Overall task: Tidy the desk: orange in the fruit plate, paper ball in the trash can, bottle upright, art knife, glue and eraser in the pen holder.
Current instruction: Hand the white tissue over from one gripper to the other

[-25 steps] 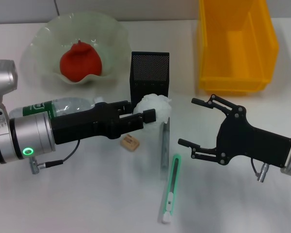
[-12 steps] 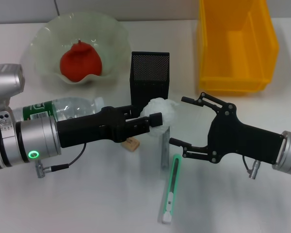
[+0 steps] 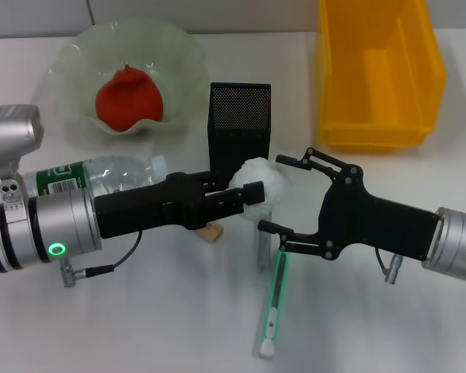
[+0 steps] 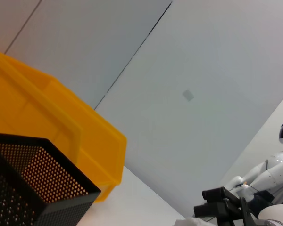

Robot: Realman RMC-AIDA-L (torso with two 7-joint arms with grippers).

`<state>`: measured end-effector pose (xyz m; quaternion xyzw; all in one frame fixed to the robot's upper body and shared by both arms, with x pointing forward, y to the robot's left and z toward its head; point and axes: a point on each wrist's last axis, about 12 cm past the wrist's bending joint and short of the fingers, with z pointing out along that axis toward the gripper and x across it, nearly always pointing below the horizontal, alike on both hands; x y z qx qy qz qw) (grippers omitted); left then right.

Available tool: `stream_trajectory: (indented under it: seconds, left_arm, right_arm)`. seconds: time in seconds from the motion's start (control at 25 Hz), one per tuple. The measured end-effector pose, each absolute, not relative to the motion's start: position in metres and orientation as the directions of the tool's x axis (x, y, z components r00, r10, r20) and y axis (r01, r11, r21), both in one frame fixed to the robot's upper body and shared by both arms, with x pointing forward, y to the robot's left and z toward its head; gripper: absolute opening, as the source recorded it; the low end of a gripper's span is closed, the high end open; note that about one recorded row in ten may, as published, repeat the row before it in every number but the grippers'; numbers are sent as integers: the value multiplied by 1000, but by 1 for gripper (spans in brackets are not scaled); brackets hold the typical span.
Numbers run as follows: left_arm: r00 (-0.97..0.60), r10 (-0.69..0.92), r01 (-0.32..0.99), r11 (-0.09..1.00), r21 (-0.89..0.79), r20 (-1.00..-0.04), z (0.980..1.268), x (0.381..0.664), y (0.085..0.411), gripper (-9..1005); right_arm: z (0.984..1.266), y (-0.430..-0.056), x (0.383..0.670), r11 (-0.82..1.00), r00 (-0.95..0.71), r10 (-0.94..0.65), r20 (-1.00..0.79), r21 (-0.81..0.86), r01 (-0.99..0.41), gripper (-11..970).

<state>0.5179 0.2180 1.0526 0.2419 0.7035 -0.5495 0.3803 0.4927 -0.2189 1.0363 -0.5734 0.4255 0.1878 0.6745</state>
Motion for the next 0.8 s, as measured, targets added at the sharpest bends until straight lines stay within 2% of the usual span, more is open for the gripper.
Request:
stream_trajectory:
  seconds: [0.48, 0.68, 0.8]
  left_arm:
    - [-598, -80, 759, 264, -595, -798, 1053, 516, 216, 494]
    - [-598, -85, 758, 263, -597, -797, 1052, 516, 216, 494]
    - [-597, -86, 759, 262, -596, -798, 1052, 515, 215, 494]
  right_arm:
    - [1035, -212, 497, 261, 559, -242, -793, -608, -750, 800]
    - [1036, -212, 496, 263, 558, -234, -796, -605, -752, 676]
    - [1036, -212, 496, 264, 558, -233, -796, -604, -752, 662]
